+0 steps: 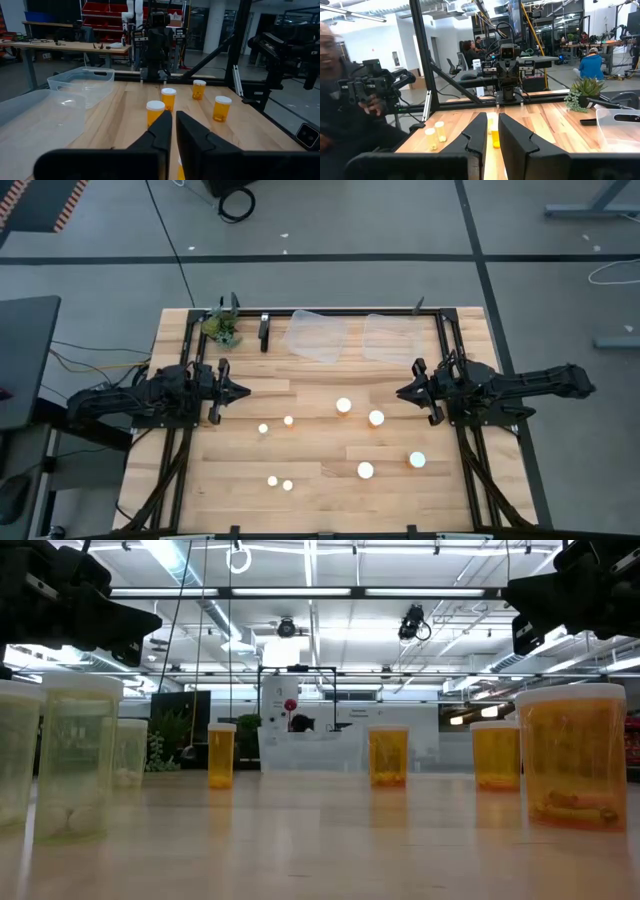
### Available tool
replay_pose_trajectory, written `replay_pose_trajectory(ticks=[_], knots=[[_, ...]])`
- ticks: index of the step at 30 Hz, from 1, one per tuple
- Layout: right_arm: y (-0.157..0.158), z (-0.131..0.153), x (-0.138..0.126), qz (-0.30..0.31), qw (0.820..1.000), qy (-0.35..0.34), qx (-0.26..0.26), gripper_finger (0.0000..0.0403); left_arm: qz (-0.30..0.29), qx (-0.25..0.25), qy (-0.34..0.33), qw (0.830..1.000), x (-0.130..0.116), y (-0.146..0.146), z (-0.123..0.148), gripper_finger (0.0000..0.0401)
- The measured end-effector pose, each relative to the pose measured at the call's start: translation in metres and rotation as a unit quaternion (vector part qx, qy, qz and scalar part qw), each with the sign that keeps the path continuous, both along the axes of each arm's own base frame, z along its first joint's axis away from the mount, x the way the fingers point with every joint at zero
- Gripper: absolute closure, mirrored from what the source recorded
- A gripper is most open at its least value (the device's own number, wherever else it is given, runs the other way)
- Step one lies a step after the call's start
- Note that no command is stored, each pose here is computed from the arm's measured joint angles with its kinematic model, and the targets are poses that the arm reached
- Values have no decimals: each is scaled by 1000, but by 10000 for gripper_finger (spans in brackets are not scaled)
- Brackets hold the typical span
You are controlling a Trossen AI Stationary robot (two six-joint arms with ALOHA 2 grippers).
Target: Pick and place medicine bottles into bin by pill shape (circle, oval)
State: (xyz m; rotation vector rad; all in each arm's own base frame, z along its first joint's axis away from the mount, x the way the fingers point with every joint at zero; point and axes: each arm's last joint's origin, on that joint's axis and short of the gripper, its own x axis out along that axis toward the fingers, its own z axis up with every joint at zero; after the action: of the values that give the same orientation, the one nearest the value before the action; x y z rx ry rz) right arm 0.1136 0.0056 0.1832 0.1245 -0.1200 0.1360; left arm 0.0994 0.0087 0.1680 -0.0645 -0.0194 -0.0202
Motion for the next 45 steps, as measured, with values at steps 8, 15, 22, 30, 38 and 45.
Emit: replay_pose_trajectory(ticks=[8,15,22,30,38,45], knots=[[0,0,0,0,1000,0,0,349,-4,-78,-1,997,0,0,0,366],[0,0,0,0,1000,0,0,349,-20,-170,2,985,0,-1,1,374],[0,0,0,0,1000,0,0,349,-50,-167,-1,985,0,-3,2,387],[0,0,0,0,1000,0,0,349,-62,-205,39,976,-3,-4,9,382],[0,0,0,0,1000,0,0,349,-13,-207,81,975,0,-1,6,367],[0,0,0,0,1000,0,0,349,1,-223,137,965,8,0,-3,366]])
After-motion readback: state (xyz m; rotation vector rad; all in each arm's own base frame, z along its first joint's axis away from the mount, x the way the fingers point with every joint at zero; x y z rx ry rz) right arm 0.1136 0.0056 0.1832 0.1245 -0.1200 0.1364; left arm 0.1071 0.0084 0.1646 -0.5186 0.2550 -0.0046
